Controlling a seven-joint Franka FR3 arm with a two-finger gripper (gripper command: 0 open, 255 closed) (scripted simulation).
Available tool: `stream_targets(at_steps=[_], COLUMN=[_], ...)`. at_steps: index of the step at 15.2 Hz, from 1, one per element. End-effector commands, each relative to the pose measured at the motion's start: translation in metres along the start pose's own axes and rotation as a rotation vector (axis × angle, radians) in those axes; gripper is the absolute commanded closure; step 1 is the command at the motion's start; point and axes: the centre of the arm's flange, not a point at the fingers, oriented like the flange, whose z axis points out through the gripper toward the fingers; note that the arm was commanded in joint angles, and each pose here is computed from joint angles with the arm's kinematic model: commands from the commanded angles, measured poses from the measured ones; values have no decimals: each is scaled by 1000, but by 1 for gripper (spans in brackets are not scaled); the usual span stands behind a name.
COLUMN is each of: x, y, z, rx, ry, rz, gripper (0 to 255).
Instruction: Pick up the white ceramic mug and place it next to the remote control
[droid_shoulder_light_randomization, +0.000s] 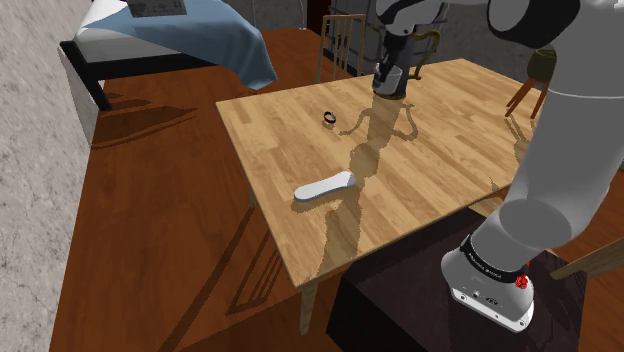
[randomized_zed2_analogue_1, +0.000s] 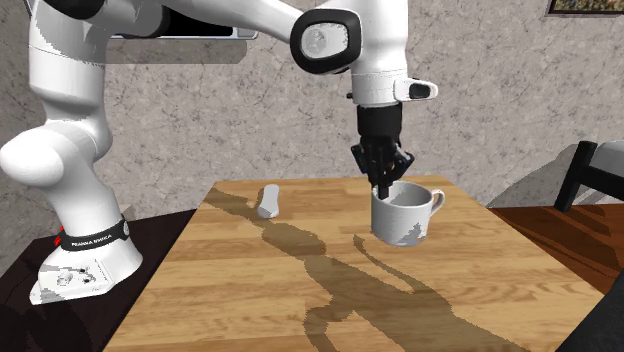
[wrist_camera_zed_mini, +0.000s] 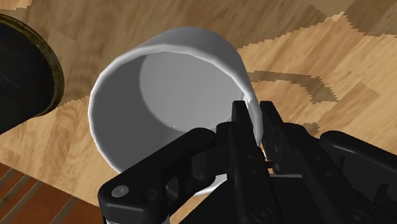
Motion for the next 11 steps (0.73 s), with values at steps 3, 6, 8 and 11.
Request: stream_targets(at_steps=[3, 6, 8, 11], x=[23, 40, 52, 69], y=[-47, -82, -106, -141], z=[-2, -3, -4, -5], rx=[0, 0, 0, 0], ry=[0, 0, 0, 0], rz=[1, 1, 1, 1], gripper=[255, 255, 255, 255])
